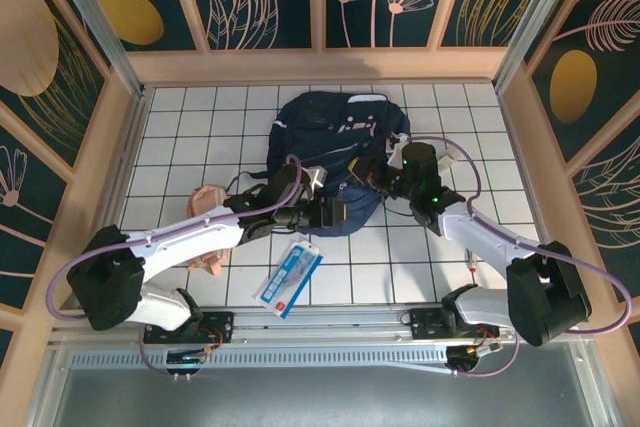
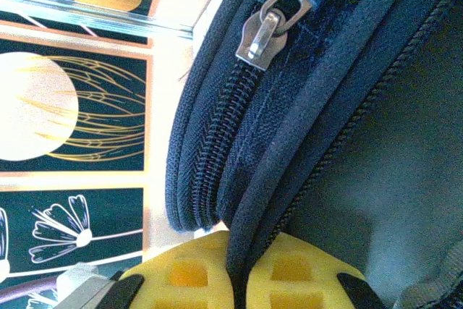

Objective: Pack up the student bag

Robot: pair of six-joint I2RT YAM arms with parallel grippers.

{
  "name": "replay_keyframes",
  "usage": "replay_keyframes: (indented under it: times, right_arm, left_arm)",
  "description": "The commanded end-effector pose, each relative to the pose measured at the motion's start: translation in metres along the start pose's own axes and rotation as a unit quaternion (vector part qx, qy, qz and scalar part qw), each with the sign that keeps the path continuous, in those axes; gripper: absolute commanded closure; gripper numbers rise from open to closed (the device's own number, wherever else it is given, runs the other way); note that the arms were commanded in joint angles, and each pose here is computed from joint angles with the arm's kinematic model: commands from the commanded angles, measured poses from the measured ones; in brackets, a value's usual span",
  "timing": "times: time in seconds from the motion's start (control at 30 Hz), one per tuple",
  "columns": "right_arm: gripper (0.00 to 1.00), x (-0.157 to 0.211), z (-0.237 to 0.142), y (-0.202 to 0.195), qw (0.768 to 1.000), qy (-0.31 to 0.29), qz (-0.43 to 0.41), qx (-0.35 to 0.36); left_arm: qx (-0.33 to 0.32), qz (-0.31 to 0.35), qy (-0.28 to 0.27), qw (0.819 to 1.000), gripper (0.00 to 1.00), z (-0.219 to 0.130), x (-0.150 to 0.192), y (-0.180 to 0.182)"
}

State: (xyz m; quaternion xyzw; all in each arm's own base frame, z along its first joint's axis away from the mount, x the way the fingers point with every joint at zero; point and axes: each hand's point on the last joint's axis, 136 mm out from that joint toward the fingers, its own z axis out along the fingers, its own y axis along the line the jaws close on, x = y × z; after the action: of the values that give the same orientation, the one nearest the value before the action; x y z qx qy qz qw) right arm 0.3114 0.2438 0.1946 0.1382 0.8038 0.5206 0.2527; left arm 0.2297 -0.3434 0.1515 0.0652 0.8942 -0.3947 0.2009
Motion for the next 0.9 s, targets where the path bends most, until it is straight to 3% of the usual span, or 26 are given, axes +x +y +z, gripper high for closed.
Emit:
replay_keyframes:
  times: [0.0,0.27,0.5,0.6,0.77,0.8,0.87]
  right_arm:
    - [1.0,-0.014,-0.005,0.034,0.998,-0.019,-0.034,-0.044]
    - [1.0,-0.009,-0.006,0.033,0.998,-0.009,-0.035,-0.045]
    - [1.0,-0.01,-0.006,0.037,0.998,-0.009,-0.037,-0.05]
    - [1.0,-0.01,-0.006,0.036,0.998,-0.009,-0.035,-0.05]
    - [1.0,-0.009,-0.008,0.036,0.998,-0.009,-0.034,-0.052]
    - [1.0,-0.008,-0.008,0.036,0.998,-0.009,-0.033,-0.051]
    - [1.0,-0.008,-0.008,0.035,0.998,-0.009,-0.033,-0.05]
  left_arm:
    - [0.006,0.008,-0.059,0.998,0.55,-0.004,-0.033,-0.016]
    - [0.002,0.023,-0.087,0.996,0.61,-0.002,-0.052,-0.024]
    - [-0.009,0.023,-0.068,0.997,0.62,0.018,-0.048,-0.016]
    - [-0.011,0.024,-0.069,0.997,0.69,0.021,-0.049,-0.015]
    - [-0.064,0.023,-0.073,0.995,0.64,0.024,-0.051,0.005]
    - [-0.066,0.024,-0.073,0.995,0.67,0.025,-0.051,0.006]
    - [-0.055,0.028,-0.069,0.996,0.85,0.027,-0.049,0.004]
